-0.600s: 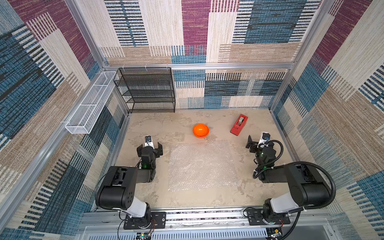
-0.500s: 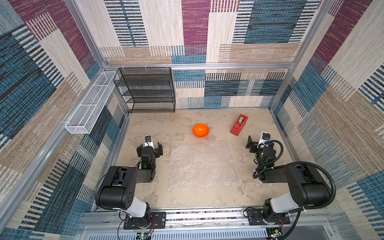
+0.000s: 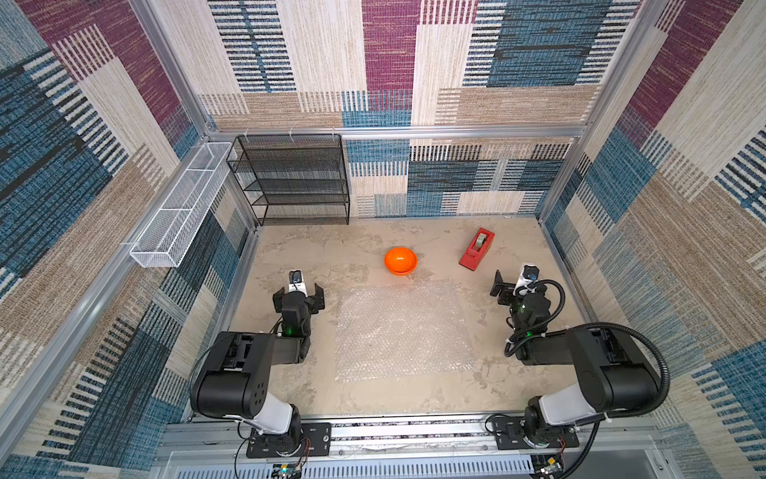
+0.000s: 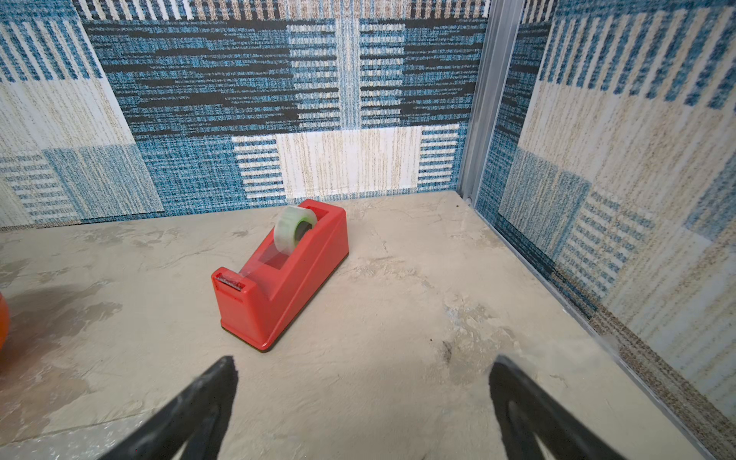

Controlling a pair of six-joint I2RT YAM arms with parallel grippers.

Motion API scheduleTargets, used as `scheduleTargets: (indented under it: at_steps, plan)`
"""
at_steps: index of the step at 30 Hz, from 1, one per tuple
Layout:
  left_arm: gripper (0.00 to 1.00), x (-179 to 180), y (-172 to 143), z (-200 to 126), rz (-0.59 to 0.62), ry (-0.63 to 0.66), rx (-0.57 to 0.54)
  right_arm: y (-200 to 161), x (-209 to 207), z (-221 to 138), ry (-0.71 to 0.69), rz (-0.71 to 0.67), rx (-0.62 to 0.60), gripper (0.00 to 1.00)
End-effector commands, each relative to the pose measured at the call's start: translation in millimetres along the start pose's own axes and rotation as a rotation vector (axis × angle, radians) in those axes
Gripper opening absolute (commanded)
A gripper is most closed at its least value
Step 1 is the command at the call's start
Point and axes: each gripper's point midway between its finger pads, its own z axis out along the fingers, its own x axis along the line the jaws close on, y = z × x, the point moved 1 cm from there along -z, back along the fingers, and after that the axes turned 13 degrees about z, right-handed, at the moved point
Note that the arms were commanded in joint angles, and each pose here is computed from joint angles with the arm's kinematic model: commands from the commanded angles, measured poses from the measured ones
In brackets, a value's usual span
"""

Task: Wrap bowls in bubble wrap
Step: Pick up the bowl from the center of the board.

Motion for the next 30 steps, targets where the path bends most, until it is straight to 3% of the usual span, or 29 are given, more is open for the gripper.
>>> scheduleTargets:
  at_steps: [1, 15, 21, 30]
  plan:
    - [0.99, 0, 3, 1, 0.008, -0.004, -0.007, 4, 3, 0, 0.015, 0.004, -0.016, 0.99]
    - [0.99, 0, 4, 2, -0.001, -0.035, -0.006, 8, 2, 0, -0.001, 0.004, -0.015, 0.99]
    - [0.99, 13, 30, -12, 0.022, 0.008, 0.031, 31, 6, 4, -0.027, 0.026, 0.012, 0.99]
    - [0.99, 14, 62, -52, -0.102, -0.08, 0.156, 56, 37, -2, 0.036, 0.211, 0.217, 0.99]
